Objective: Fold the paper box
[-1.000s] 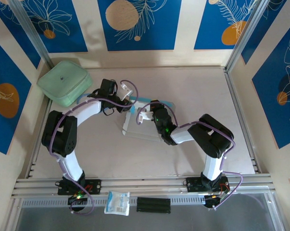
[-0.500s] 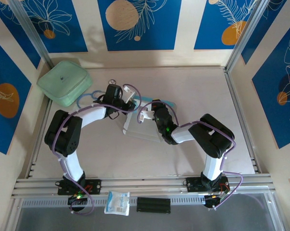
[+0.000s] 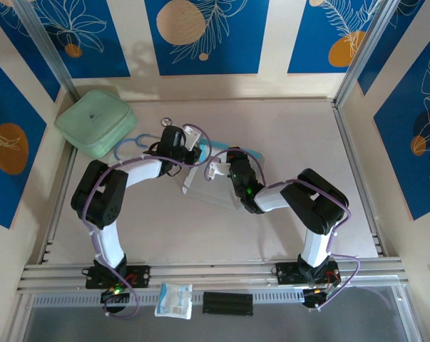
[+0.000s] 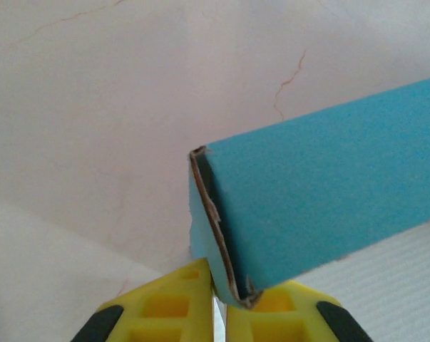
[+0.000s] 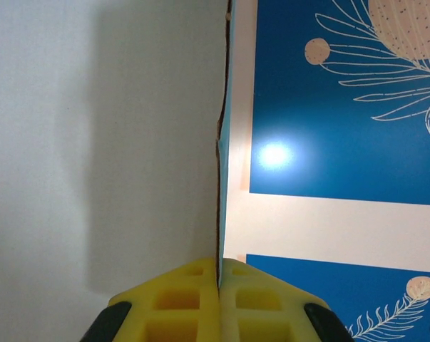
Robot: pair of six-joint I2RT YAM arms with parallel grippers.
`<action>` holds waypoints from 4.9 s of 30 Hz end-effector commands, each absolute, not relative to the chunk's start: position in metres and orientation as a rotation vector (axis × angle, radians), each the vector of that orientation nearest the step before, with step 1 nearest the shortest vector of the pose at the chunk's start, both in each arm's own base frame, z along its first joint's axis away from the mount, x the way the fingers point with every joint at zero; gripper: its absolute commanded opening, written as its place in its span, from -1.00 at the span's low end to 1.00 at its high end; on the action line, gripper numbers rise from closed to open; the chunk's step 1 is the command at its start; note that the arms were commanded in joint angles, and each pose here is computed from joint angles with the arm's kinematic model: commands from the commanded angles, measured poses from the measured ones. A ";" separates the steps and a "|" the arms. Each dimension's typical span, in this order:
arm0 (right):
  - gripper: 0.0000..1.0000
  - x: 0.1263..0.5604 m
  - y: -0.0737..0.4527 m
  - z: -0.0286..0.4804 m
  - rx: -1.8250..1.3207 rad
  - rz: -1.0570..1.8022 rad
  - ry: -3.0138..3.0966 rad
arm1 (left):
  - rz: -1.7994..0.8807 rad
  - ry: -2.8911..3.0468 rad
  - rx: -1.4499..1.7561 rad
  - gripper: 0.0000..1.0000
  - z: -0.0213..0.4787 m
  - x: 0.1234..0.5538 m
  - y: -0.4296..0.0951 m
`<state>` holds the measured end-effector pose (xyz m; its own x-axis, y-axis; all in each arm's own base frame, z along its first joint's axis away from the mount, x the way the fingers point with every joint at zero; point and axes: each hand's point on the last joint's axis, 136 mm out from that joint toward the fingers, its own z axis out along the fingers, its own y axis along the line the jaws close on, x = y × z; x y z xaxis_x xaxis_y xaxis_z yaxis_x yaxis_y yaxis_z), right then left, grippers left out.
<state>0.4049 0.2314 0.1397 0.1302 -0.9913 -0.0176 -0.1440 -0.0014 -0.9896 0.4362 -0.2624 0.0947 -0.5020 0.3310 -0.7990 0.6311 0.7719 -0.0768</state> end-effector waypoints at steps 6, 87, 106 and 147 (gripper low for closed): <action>-1.00 0.395 0.250 0.121 -1.483 -0.934 1.189 | -0.481 2.256 0.734 -0.43 0.046 0.421 -0.279; -1.00 0.395 0.245 0.118 -1.485 -0.911 1.231 | -0.723 2.152 0.776 0.24 0.095 0.409 -0.247; -1.00 0.395 0.245 0.117 -1.489 -0.910 1.232 | -0.714 2.160 0.689 -0.27 0.092 0.435 -0.252; -1.00 0.392 0.249 0.116 -1.483 -0.889 1.239 | -0.310 2.365 0.482 -0.66 0.031 0.461 -0.266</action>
